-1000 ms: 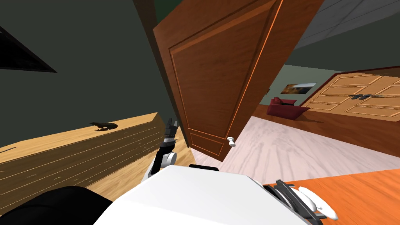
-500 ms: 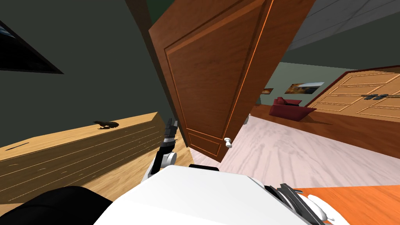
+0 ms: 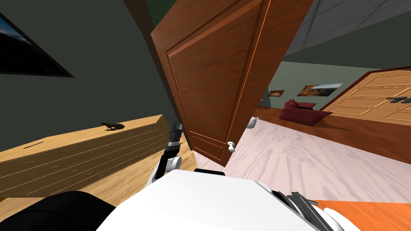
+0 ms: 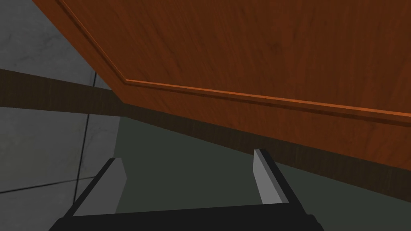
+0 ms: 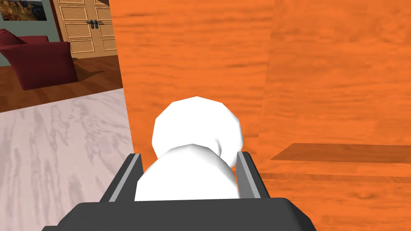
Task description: Push the door open
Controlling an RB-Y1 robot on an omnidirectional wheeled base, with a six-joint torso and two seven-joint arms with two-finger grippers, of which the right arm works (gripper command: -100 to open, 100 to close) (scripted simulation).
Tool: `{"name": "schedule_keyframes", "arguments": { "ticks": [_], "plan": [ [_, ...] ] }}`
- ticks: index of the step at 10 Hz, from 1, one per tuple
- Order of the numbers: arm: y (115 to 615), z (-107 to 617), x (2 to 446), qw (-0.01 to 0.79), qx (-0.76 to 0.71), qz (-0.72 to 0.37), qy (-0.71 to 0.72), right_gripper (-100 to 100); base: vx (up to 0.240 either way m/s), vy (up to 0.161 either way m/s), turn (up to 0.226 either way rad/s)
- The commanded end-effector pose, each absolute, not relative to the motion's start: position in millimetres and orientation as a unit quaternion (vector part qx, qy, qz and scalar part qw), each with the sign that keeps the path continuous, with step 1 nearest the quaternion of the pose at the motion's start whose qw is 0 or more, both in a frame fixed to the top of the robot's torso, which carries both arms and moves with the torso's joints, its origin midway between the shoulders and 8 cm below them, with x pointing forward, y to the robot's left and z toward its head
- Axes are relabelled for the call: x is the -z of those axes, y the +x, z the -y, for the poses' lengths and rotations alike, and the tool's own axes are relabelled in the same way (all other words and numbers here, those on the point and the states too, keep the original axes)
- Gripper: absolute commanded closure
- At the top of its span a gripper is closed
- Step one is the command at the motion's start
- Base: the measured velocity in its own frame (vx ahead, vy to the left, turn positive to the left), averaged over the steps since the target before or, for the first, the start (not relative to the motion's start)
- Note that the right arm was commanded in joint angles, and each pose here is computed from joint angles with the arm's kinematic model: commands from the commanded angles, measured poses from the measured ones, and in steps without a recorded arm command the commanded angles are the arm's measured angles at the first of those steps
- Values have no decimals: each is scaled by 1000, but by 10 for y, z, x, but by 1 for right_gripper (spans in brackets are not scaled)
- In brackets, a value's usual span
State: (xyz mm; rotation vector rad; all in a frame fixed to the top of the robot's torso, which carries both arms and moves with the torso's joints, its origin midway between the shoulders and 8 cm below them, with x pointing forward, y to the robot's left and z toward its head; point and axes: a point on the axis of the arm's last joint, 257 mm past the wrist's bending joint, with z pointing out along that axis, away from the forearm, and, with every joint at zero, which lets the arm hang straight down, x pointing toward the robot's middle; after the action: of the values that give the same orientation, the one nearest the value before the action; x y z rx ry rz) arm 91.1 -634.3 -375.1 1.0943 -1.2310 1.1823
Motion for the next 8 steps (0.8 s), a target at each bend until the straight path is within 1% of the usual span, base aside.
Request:
{"name": "schedule_keyframes", "arguments": {
  "ticks": [1, 8],
  "plan": [
    [767, 6415, 3665, 547, -487, 521, 438, 100, -3, -134, 56],
    [491, 6319, 3707, 577, -444, 556, 401, 100, 2, -132, 42]
  ]
}}
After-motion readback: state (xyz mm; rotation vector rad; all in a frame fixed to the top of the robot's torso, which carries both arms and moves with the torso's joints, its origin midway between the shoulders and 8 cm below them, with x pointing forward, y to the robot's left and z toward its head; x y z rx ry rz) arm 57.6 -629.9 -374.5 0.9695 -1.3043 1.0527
